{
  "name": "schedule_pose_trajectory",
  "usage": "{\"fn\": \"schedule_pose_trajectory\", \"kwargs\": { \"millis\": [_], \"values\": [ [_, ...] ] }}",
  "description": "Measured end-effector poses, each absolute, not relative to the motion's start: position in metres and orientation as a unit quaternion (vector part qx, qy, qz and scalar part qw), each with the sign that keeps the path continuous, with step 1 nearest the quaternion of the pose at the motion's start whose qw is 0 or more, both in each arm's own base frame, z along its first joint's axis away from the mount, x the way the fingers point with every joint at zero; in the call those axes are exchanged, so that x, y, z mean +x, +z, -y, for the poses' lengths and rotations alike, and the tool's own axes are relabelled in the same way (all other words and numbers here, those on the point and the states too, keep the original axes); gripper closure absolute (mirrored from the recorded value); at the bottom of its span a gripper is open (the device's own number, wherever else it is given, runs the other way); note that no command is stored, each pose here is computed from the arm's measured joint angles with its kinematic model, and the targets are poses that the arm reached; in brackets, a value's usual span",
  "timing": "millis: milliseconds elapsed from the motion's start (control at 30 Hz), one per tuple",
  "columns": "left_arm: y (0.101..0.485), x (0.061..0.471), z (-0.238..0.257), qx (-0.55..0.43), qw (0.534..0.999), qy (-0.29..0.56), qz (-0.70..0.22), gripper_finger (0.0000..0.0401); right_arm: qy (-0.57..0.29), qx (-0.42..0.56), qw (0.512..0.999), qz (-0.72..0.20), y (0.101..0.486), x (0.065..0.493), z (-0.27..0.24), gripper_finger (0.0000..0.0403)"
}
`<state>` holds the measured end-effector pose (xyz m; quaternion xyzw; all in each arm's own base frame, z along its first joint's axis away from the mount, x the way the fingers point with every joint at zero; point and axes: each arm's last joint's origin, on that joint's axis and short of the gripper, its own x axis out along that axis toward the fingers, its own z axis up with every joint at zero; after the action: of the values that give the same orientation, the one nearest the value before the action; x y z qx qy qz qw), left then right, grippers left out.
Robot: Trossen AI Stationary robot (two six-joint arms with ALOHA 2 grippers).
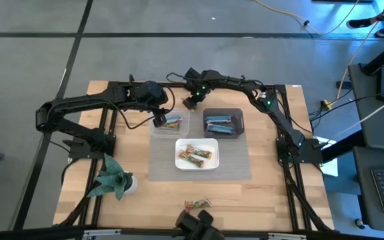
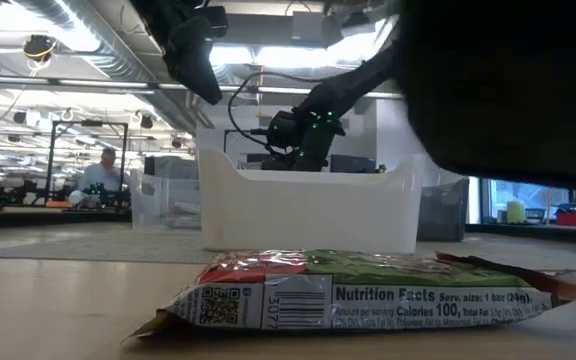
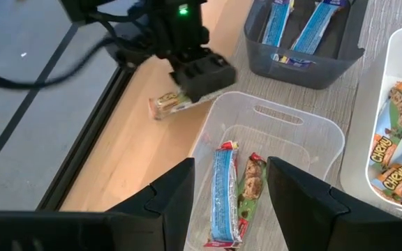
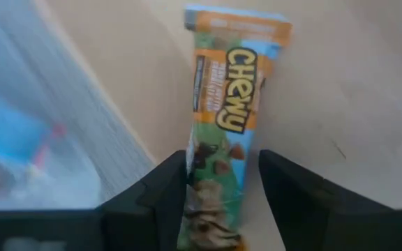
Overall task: Pick and place Granola Bars by type
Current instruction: Put the yellow granola bar into the white bin
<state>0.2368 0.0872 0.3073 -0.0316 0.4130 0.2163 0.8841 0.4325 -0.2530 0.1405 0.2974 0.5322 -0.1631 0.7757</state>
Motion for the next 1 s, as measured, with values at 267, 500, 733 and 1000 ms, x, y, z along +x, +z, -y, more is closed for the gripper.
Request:
{"fn": "schedule_pose_trajectory", "kwargs": {
  "millis": [267, 500, 733, 1000],
  "values": [
    [0.307, 0.237, -0.087, -0.032, 0.883, 0.216, -0.414, 0.0228, -0.147, 0.117, 0.752, -0.632, 0.141, 0.432, 0.226, 0.0217],
    [0.307, 0.237, -0.087, -0.032, 0.884, 0.217, -0.414, 0.0230, -0.125, 0.098, 0.742, -0.652, 0.139, 0.429, 0.224, 0.0222],
    [0.307, 0.237, -0.087, -0.031, 0.883, 0.218, -0.414, 0.0229, -0.123, 0.097, 0.743, -0.651, 0.139, 0.427, 0.228, 0.0280],
    [0.307, 0.237, -0.087, -0.031, 0.883, 0.218, -0.414, 0.0230, -0.116, 0.089, 0.744, -0.652, 0.139, 0.427, 0.228, 0.0293]
  ]
}}
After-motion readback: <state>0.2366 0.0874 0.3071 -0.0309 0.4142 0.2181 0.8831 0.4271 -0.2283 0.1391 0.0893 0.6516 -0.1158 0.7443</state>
